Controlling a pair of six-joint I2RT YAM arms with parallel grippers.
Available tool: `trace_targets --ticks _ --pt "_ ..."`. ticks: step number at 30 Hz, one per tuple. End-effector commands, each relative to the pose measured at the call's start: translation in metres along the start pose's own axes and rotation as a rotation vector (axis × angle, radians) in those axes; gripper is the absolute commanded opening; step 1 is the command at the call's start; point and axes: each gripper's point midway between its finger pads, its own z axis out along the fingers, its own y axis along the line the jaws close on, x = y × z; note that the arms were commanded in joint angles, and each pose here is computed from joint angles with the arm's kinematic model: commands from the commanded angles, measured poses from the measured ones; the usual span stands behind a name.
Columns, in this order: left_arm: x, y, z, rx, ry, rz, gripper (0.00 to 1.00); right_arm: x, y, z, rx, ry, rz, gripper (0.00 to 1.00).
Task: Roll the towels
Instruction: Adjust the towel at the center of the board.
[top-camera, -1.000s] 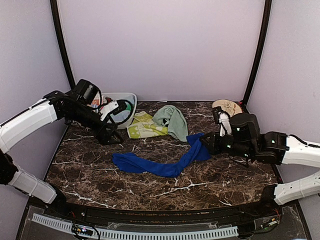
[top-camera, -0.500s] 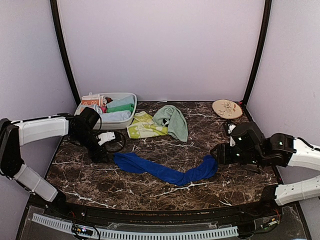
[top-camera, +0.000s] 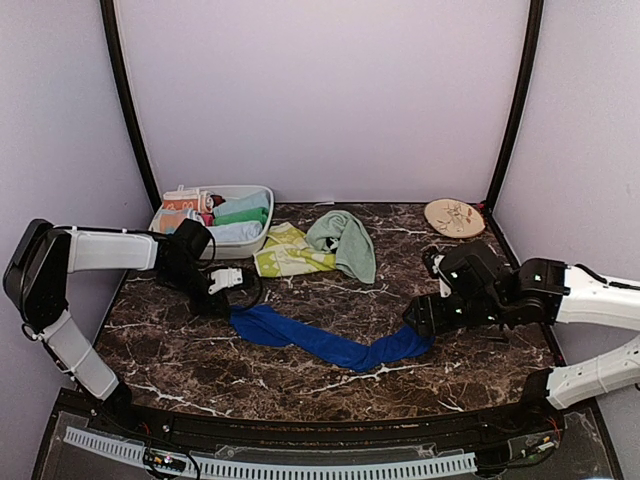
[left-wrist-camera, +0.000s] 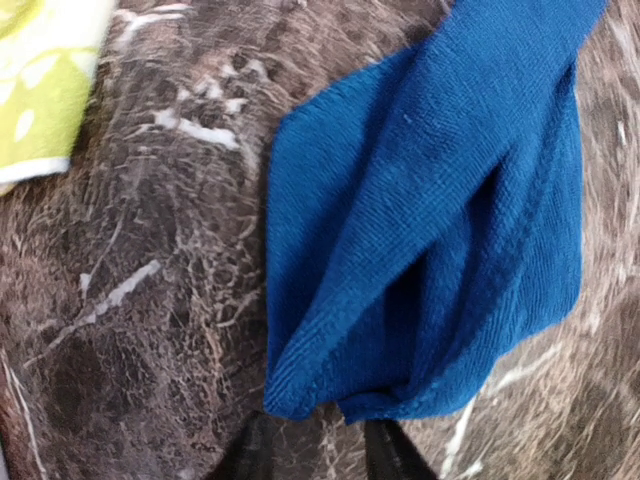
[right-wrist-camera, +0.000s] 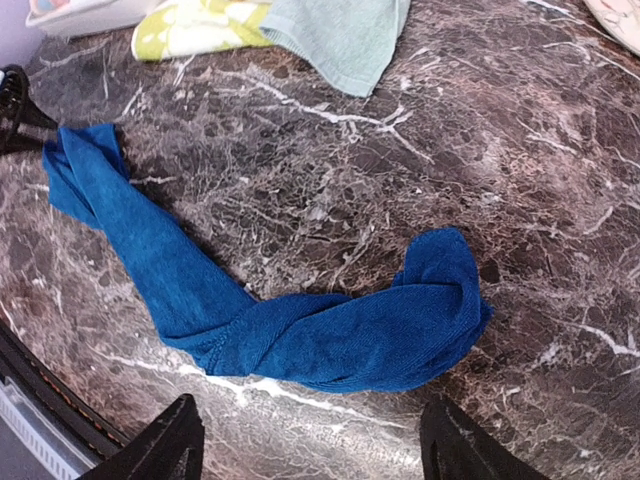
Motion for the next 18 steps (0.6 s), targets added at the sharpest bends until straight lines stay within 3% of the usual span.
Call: trace_targets --ticks 1,5,12,18 --pt "-0.015 0.001 -0.007 0.02 -0.057 0.092 0.17 -0.005 0.015 0.009 -0.019 0.041 -0.056 0.76" --pt "-0.013 -0.002 -0.01 0.028 -0.054 0.125 0.0 -0.008 0.022 0.019 -0.013 0.063 -0.085 0.78" --pt "-0.025 0.006 -0.033 -0.019 -0.065 0.136 0.0 -0.013 0.031 0.028 -0.022 0.081 -0.119 0.78" --pt "-0.068 0.019 -0.106 -0.119 -0.172 0.125 0.0 -0.024 0.036 0.03 -0.018 0.057 -0.138 0.8"
